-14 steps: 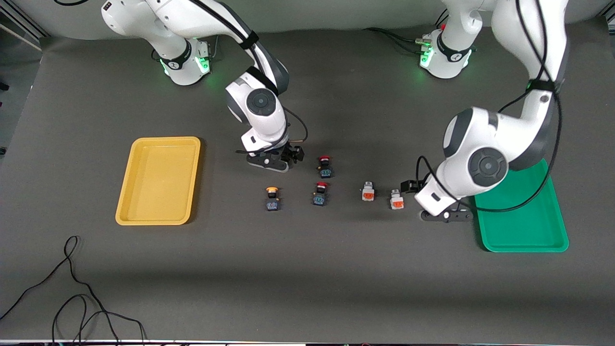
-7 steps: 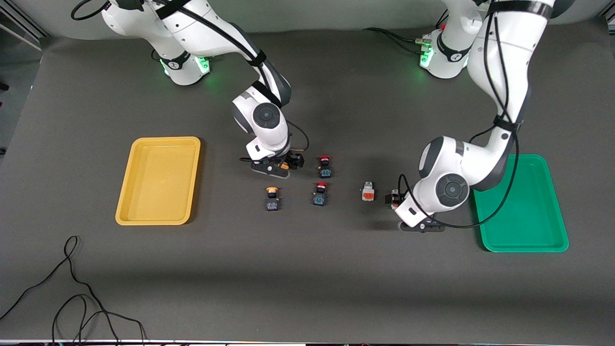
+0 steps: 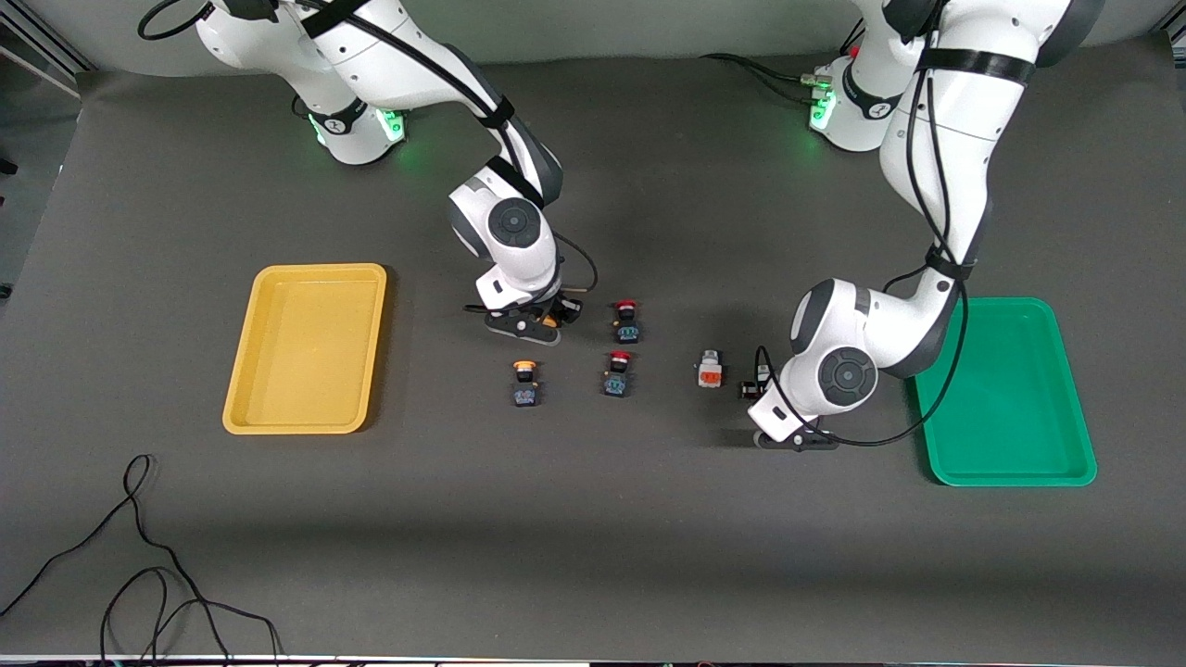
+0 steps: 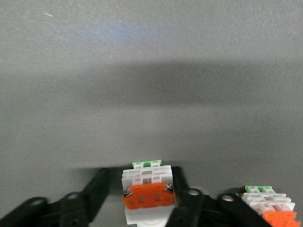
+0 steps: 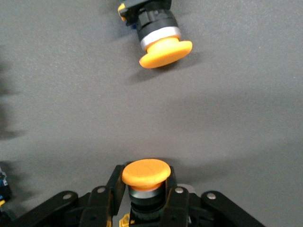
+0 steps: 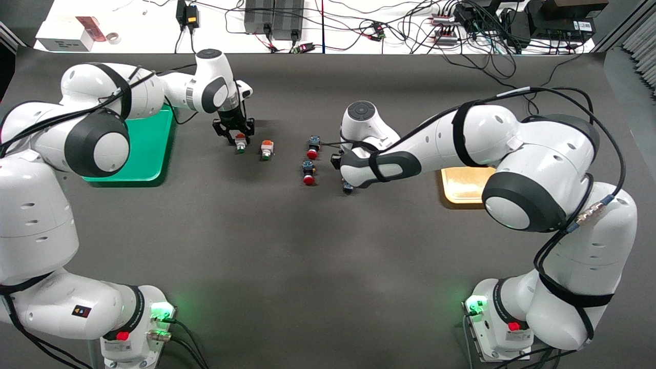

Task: Place green and yellow buttons in trays
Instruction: 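Reach the right gripper to a yellow button while the left gripper reaches a white block, then carry the yellow button into the yellow tray while the left gripper carries the block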

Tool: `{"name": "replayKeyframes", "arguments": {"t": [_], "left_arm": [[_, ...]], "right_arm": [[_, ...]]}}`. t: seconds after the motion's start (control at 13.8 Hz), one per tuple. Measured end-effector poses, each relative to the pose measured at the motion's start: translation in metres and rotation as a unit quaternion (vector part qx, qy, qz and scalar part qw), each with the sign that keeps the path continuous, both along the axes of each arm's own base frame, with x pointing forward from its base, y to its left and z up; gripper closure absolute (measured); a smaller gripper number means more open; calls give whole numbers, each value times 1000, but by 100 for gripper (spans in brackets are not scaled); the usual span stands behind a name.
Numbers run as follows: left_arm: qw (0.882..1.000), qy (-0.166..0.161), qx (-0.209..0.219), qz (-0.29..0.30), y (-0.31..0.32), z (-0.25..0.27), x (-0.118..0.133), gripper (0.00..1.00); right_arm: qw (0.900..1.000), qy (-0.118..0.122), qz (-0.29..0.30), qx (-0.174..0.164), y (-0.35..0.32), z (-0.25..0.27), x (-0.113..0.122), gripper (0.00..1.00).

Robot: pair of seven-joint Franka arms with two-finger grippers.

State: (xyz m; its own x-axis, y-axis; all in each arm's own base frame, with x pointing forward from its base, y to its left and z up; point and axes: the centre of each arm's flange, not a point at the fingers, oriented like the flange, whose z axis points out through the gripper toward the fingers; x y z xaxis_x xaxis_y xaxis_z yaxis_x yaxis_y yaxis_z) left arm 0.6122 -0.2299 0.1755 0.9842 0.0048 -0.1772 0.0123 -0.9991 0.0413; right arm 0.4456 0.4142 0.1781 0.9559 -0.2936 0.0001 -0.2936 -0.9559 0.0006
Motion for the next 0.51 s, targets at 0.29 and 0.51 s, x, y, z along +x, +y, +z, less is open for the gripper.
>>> {"name": "replayKeyframes", "arguments": {"t": [0.29, 0.51], "left_arm": [[999, 38, 18, 10, 3, 42, -2, 59], [996, 74, 39, 24, 36, 127, -2, 59]], "right_arm": [[1000, 12, 6, -9, 11, 40, 12, 62], [999, 39, 18, -28, 22, 131, 34, 62]]}}
